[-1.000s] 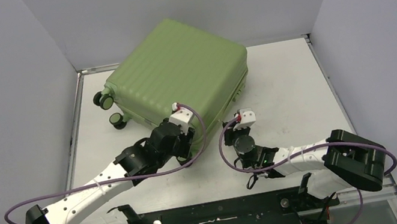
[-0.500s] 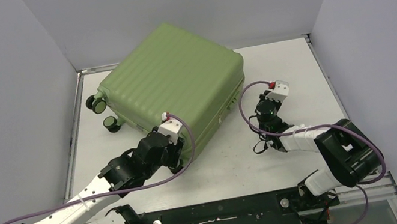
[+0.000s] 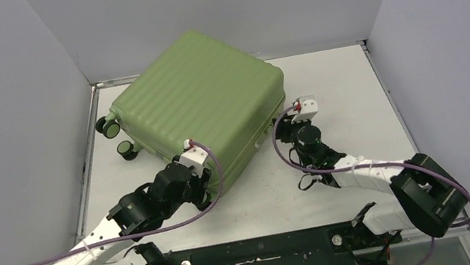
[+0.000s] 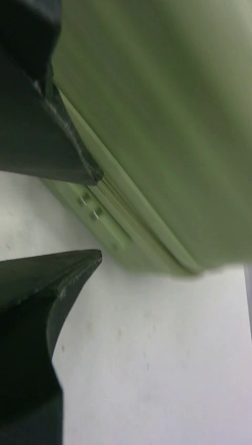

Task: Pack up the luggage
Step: Zip the luggage at the center of the board.

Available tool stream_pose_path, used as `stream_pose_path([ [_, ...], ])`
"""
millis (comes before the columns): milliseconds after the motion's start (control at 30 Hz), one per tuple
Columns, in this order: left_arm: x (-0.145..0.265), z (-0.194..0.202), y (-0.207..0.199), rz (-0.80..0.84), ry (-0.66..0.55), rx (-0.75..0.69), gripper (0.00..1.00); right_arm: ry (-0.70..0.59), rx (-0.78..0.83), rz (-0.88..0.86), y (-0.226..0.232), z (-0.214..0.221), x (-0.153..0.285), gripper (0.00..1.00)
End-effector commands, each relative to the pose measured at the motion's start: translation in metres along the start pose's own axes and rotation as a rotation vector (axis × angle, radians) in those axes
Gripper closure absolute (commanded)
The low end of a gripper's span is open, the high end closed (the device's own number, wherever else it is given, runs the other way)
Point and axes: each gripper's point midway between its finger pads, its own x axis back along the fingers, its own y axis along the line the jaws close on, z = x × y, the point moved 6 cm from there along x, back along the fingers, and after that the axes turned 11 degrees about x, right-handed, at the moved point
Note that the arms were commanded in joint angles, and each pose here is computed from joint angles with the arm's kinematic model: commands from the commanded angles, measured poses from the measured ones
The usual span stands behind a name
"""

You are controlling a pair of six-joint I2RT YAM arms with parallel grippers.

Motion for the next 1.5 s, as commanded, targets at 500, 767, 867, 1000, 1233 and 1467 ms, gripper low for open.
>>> stream_pose_path([
  [500, 0.029, -0.029, 0.021, -0.097, -0.214, 0.206, 1.0, -0.034, 0.025, -0.394, 0.091, 0.018, 0.051, 0.46],
  [767, 0.036, -0.026, 0.028, -0.127, -0.215, 0.196, 1.0, -0.064, 0.055, -0.484, 0.106, 0.013, 0.06, 0.46],
  [867, 0.038, -0.026, 0.029, -0.123, -0.226, 0.202, 1.0, -0.032, 0.063, -0.413, 0.103, 0.015, 0.053, 0.47],
  [1000, 0.039, -0.026, 0.03, -0.13, -0.231, 0.207, 1.0, 0.045, 0.033, -0.132, 0.071, 0.02, 0.036, 0.48],
  [1233, 0.048, -0.033, 0.034, -0.142, -0.261, 0.222, 1.0, 0.027, -0.028, -0.004, 0.027, -0.001, 0.04, 0.46],
  [1467, 0.092, -0.076, 0.039, -0.081, -0.476, 0.41, 0.24, -0.02, -0.227, -0.122, 0.025, -0.087, 0.019, 0.31],
])
